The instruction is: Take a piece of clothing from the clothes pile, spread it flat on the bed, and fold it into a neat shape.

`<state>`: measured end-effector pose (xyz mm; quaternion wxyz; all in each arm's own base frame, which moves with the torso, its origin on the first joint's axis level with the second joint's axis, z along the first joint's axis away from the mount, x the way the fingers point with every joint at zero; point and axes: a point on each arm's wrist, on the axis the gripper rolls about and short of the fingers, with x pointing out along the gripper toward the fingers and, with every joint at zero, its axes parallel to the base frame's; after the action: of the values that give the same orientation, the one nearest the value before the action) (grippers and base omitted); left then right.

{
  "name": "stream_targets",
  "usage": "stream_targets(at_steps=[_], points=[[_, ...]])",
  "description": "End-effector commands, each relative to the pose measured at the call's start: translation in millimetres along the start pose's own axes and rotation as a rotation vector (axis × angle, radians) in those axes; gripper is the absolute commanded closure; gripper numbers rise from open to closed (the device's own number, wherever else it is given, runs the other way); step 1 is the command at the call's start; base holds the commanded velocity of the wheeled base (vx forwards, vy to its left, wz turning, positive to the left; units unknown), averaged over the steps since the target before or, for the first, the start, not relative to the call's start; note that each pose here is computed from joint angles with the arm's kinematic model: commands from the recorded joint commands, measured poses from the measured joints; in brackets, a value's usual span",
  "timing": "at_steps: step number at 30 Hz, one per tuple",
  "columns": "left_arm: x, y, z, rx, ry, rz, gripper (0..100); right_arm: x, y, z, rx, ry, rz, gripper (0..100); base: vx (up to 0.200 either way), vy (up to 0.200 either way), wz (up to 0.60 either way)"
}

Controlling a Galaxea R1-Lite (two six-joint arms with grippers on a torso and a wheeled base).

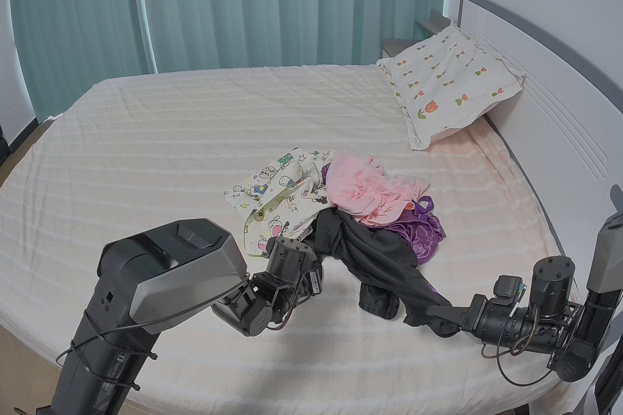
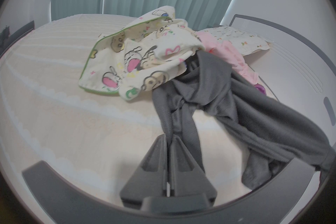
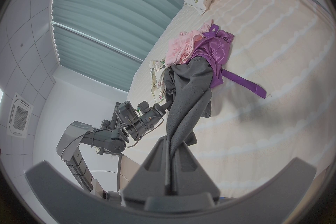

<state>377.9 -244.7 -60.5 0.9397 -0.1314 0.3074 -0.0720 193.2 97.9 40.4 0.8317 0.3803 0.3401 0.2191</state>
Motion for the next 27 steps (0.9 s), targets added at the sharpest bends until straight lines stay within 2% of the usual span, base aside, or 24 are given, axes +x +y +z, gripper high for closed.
stream_targets(at_steps=[1,3,4,5,7,9,11,13,16,17,18,19,22,24,27], points=[[-16,7,-2,-0.02,-0.015,0.025,100,-3,-1,-2,0.004,0.006,-0.003,100,0.0,0.0,0.0],[-38,6,9,-0.08,-0.086,-0.024,100,-5,2,-1,-0.001,-0.002,0.012,100,0.0,0.0,0.0],[-39,6,10,-0.085,-0.091,-0.028,100,-5,3,-1,-0.001,-0.003,0.013,100,0.0,0.0,0.0],[-62,8,19,-0.112,-0.132,-0.061,100,-9,8,1,-0.008,-0.021,0.038,100,0.0,0.0,0.0],[-94,10,30,-0.128,-0.162,-0.085,100,-15,15,5,-0.019,-0.048,0.074,100,0.0,0.0,0.0],[-107,9,37,-0.137,-0.178,-0.102,100,-18,18,6,-0.027,-0.061,0.091,100,0.0,0.0,0.0],[-160,-3,65,-0.214,-0.258,-0.193,100,-31,31,12,-0.05,-0.116,0.158,100,0.0,0.0,0.0],[-188,-7,82,-0.255,-0.307,-0.247,100,-38,40,16,-0.07,-0.15,0.2,100,0.0,0.0,0.0],[-217,-11,99,-0.282,-0.373,-0.302,100,-47,57,30,-0.114,-0.243,0.292,100,0.0,0.0,0.0],[-235,-12,112,-0.3,-0.425,-0.335,100,-57,74,49,-0.15,-0.343,0.369,100,0.0,0.0,0.0],[-239,-12,115,-0.304,-0.437,-0.344,100,-59,78,53,-0.161,-0.366,0.384,100,0.0,0.0,0.0],[-255,-11,124,-0.32,-0.477,-0.374,100,-66,89,68,-0.192,-0.443,0.426,100,0.0,0.0,0.0],[-287,-7,140,-0.351,-0.554,-0.425,100,-85,115,97,-0.25,-0.581,0.496,100,0.0,0.0,0.0],[-299,-4,143,-0.359,-0.58,-0.44,100,-99,125,107,-0.264,-0.621,0.508,100,0.0,0.0,0.0],[-315,1,146,-0.369,-0.609,-0.457,100,-119,135,106,-0.284,-0.593,0.525,100,0.0,0.0,0.0]])
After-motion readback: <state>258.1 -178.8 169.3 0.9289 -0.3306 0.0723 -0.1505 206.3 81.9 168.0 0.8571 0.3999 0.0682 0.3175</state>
